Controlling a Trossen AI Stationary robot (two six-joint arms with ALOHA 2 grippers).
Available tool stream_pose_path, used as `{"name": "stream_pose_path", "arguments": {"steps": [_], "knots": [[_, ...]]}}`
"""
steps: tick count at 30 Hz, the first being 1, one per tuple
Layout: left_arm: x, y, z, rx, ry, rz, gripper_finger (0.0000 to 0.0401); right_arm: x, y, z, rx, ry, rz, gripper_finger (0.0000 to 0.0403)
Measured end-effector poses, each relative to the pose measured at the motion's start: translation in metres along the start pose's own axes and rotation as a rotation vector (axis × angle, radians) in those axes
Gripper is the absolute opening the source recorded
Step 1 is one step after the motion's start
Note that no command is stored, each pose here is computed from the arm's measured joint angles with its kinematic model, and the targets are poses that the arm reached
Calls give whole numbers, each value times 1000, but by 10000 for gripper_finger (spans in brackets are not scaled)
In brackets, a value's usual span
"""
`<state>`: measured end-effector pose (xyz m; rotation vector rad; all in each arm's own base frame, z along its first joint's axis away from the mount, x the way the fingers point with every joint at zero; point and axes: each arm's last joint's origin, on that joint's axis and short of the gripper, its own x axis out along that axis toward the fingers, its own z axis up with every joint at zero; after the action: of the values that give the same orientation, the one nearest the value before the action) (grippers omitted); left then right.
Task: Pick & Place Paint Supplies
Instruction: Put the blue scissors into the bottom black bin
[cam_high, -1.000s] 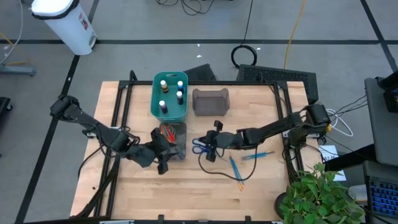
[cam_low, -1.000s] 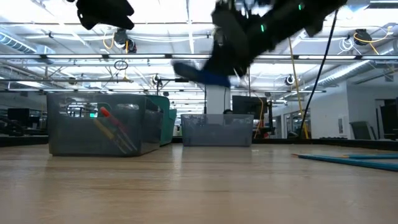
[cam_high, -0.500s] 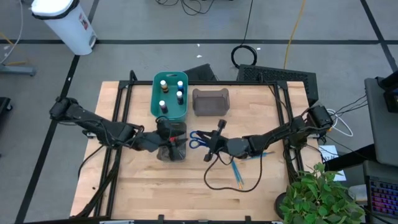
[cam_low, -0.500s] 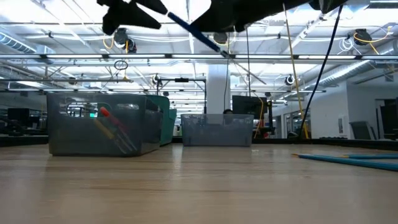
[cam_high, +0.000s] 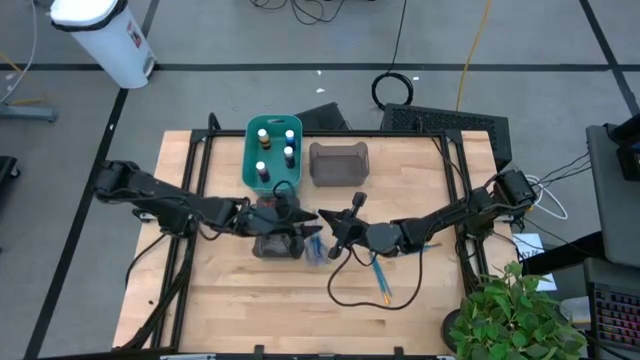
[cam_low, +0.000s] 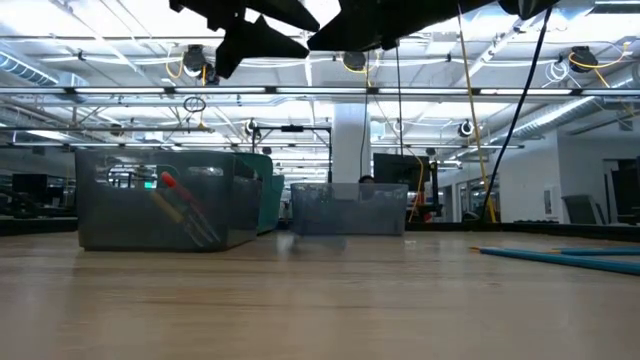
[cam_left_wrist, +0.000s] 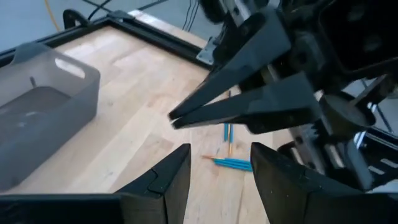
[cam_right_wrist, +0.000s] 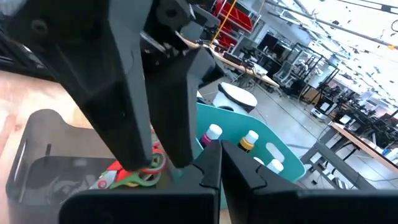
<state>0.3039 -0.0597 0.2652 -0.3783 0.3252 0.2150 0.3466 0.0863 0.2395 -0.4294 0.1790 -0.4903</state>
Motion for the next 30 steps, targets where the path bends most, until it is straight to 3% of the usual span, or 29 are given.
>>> {"name": "stream_pose_path", "arguments": {"steps": [6,10,15,20,24,30], "knots": [[2,4,-2,9,60,-33,175,0,3,-6,37,41,30,3],[1,3,-9,50,158,-109,175,-1,10,-15,108,85,252,6],[0,4,-14,34,227,-118,175,8,34,-41,198,164,542,66],[-1,4,-16,24,247,-118,175,15,71,-63,201,262,728,142],[-1,4,-16,24,247,-113,175,19,94,-77,109,424,760,177],[-1,4,-17,28,253,-114,175,22,97,-80,73,605,702,179]]}}
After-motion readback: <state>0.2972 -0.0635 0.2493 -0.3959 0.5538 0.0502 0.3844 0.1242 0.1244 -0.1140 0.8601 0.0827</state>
